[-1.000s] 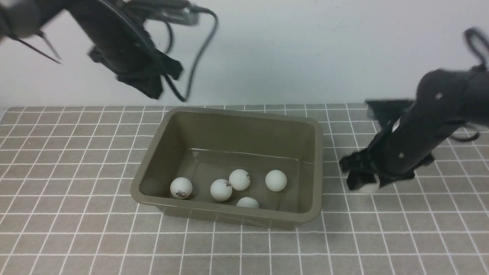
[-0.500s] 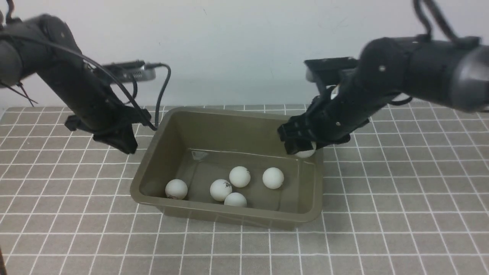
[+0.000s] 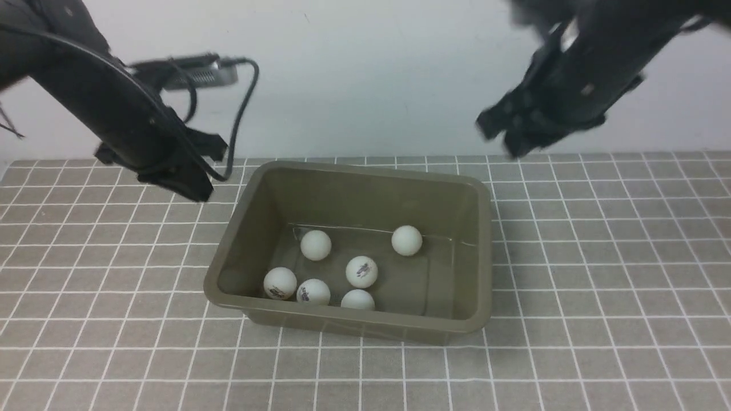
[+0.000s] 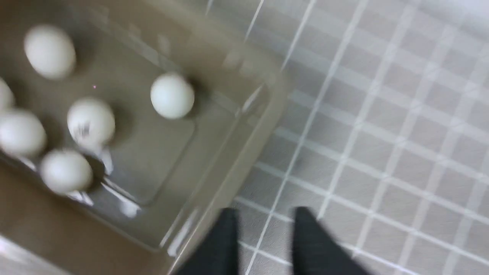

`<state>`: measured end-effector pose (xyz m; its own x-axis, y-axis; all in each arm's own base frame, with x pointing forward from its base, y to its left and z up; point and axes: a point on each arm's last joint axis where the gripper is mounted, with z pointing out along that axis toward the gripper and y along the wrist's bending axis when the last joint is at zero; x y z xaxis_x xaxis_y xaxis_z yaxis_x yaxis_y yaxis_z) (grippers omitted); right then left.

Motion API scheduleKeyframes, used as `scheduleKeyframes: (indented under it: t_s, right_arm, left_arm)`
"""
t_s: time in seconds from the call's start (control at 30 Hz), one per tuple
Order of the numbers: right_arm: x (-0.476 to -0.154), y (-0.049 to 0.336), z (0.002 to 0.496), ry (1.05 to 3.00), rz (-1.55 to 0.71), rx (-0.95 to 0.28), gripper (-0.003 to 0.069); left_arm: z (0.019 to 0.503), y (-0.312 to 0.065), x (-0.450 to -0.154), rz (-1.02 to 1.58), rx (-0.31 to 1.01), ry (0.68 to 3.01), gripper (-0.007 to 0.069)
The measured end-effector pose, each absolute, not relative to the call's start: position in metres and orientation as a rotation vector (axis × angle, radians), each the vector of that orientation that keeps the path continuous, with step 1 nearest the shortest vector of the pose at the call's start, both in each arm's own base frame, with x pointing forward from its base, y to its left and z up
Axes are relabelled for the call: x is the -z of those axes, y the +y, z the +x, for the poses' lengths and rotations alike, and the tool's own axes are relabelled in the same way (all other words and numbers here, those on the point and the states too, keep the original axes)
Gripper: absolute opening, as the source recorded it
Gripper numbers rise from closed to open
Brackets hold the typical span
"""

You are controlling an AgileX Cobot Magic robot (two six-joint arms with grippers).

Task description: Put the table tennis balls into the box on the grey coffee tablecloth.

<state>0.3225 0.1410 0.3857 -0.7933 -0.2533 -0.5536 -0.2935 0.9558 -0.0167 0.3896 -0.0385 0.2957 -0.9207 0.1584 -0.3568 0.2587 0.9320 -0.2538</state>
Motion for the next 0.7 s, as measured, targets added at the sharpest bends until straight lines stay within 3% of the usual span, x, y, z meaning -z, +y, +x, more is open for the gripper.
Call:
scheduleKeyframes:
  t_s: [0.1, 0.17, 0.33, 0.4, 0.53, 0.7]
  right_arm:
    - [-0.426, 0.119, 0.278, 2.392, -0.304, -0.137, 0.0013]
    - [-0.449, 0.104, 0.247, 2.258, -0.269, -0.181, -0.0004]
    - [-0.456, 0.063, 0.157, 1.927, -0.217, -0.298, -0.0015]
    - [-0.45, 0.056, 0.139, 1.864, -0.214, -0.317, -0.0015]
    - [-0.398, 0.025, 0.064, 1.501, -0.204, -0.401, -0.0015]
    - [-0.355, 0.009, 0.026, 1.293, -0.175, -0.453, -0.0015]
  left_arm:
    - [0.368, -0.037, -0.336, 0.321, 0.399, 2.659, -0.0005]
    - [0.35, -0.037, -0.365, 0.336, 0.383, 2.585, -0.0005]
    - [0.302, -0.039, -0.421, 0.362, 0.379, 2.391, -0.0005]
    - [0.29, -0.039, -0.433, 0.365, 0.377, 2.34, -0.0005]
    - [0.245, -0.04, -0.464, 0.356, 0.382, 2.183, -0.0005]
    - [0.22, -0.044, -0.467, 0.368, 0.443, 2.116, -0.0005]
